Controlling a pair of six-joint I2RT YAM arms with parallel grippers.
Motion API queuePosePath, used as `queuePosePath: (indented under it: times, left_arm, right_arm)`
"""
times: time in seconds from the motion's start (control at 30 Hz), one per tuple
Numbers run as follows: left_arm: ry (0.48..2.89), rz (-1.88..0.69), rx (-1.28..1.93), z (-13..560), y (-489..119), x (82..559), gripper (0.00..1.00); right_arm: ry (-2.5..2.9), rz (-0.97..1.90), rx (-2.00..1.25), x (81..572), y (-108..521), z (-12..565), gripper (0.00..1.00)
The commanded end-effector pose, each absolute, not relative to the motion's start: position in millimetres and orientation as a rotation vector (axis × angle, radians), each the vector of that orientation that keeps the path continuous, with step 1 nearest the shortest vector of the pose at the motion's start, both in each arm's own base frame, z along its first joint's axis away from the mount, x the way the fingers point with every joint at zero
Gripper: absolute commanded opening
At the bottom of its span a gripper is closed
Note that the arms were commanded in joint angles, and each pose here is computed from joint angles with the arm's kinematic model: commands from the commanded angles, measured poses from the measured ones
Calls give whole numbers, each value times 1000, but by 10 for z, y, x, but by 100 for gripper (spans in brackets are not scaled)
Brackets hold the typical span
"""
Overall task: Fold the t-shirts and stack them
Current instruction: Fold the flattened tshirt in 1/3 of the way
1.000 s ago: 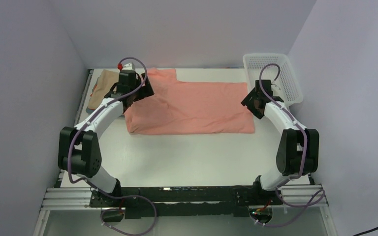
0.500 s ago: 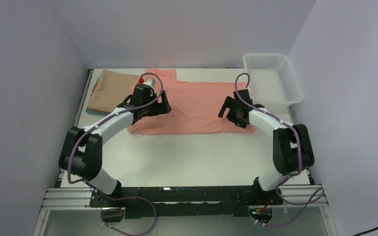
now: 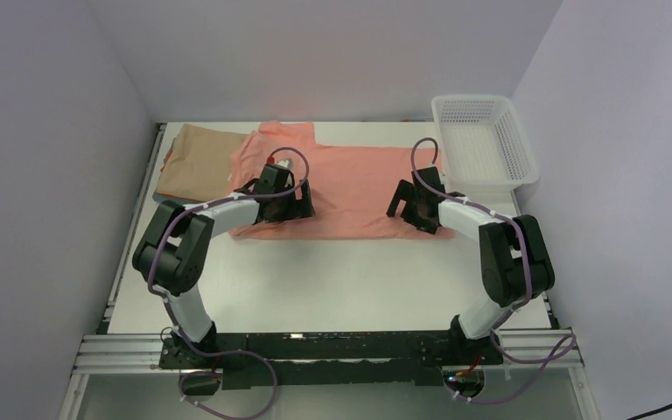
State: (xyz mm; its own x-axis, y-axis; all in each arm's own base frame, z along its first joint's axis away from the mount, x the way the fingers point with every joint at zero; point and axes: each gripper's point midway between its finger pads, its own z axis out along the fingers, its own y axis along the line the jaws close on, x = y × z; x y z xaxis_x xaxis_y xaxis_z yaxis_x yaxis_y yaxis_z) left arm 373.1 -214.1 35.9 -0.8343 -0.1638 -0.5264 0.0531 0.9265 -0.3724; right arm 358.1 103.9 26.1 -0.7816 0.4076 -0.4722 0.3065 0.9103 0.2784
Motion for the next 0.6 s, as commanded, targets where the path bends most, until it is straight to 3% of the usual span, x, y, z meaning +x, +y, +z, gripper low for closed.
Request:
queuePosePath:
  times: [0.0,0.57]
  left_arm:
    - [2734,-477,-59,-96,-2217,2940,99]
    - [2903,-585,-7,0,-2312,1307,99]
  right_arm:
    - [2694,113,561,2948,788,-38,100]
    - [2786,95,708,1766,545,32,100]
